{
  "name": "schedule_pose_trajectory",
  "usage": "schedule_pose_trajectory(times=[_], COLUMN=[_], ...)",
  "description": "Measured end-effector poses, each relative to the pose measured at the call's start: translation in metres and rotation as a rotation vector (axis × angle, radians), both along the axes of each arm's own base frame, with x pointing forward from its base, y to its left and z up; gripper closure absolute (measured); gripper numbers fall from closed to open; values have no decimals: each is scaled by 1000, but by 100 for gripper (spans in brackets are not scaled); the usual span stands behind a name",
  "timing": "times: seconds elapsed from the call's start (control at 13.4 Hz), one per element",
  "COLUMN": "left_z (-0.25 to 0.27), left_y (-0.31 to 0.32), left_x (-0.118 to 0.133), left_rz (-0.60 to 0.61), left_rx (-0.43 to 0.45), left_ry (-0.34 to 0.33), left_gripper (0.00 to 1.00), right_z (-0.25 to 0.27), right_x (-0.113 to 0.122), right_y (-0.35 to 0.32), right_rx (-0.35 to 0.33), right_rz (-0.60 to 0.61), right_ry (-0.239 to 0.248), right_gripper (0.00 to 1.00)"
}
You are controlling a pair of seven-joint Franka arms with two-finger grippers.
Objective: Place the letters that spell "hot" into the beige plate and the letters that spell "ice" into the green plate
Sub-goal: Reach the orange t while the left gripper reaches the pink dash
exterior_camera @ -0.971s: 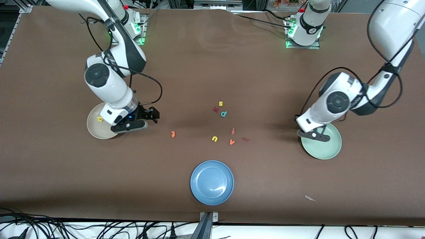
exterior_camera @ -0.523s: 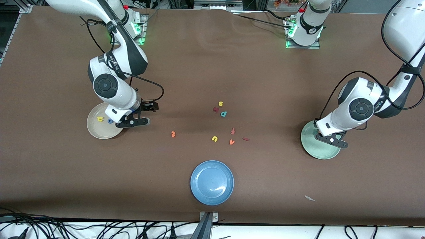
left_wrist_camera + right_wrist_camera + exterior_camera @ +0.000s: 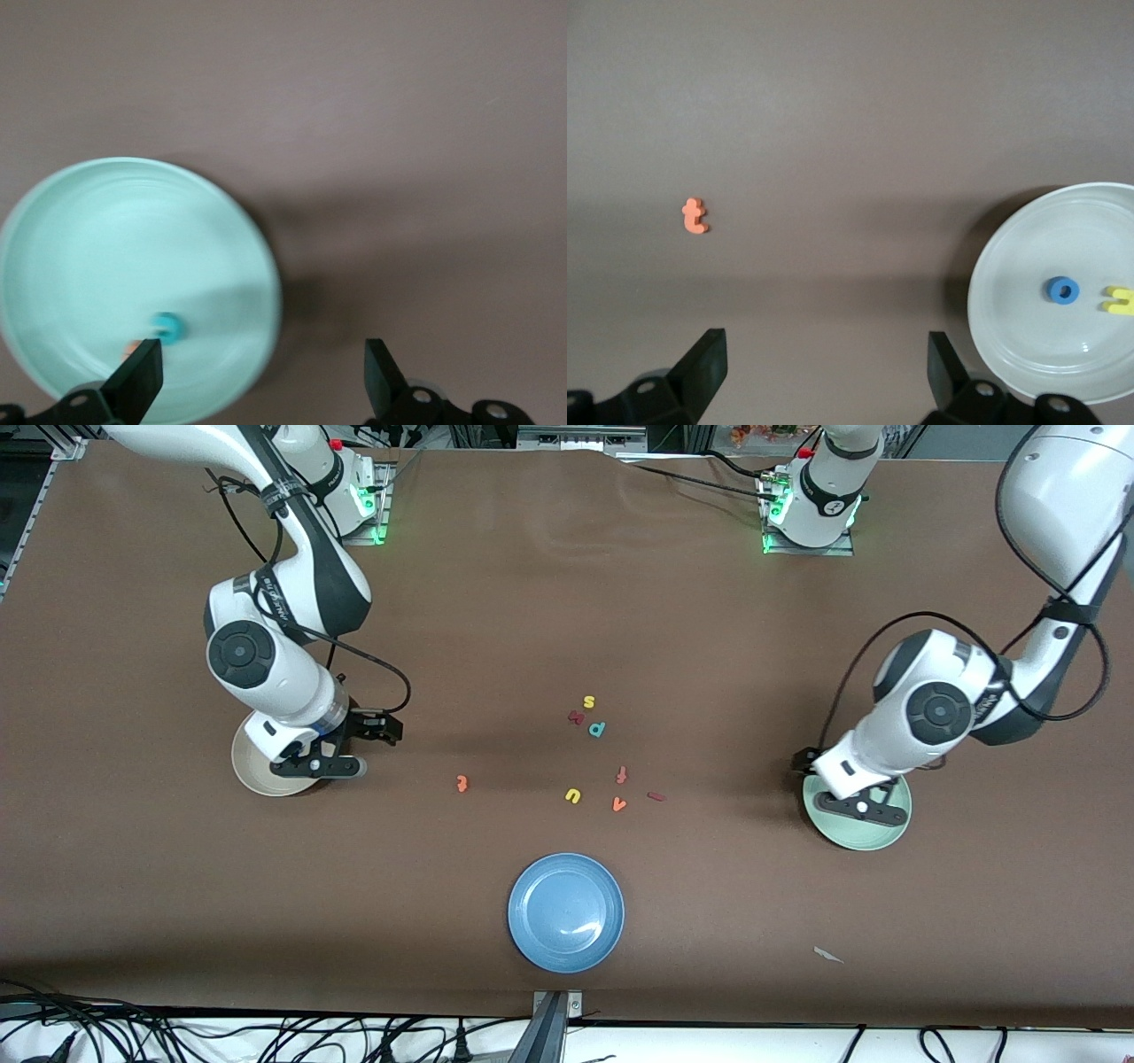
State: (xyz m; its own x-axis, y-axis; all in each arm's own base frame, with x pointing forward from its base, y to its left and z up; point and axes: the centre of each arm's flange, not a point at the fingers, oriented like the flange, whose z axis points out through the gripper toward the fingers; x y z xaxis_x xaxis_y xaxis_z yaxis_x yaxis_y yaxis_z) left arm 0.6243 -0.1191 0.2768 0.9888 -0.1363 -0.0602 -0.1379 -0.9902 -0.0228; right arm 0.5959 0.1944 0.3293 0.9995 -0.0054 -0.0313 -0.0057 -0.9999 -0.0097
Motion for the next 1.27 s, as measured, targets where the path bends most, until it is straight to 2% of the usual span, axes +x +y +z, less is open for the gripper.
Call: schedule_pose_trajectory(times=[0.37, 0.6, 0.9, 1.05, 1.27], left_z=[4, 0, -16, -27, -37], left_y=[-112, -157, -174, -182, -213], left_x=[-18, -25, -30, -25, -9], left_rz=[361, 529, 702, 779, 868], left_rx=[-20, -31, -8, 20, 29], left_ry=[-3, 4, 21, -1, -57], left_gripper=[0, 0, 0, 0, 0], right_z=[-11, -30, -63, -89, -112], right_x=[-5, -7, 1, 7, 7], right_y=[43, 84, 110, 110, 110], right_rx=[51, 89, 68, 86, 90], right_rz=[-26, -6, 65, 54, 13], right_ry=[-39, -72, -110, -129, -114], right_gripper=[0, 0, 0, 0, 1])
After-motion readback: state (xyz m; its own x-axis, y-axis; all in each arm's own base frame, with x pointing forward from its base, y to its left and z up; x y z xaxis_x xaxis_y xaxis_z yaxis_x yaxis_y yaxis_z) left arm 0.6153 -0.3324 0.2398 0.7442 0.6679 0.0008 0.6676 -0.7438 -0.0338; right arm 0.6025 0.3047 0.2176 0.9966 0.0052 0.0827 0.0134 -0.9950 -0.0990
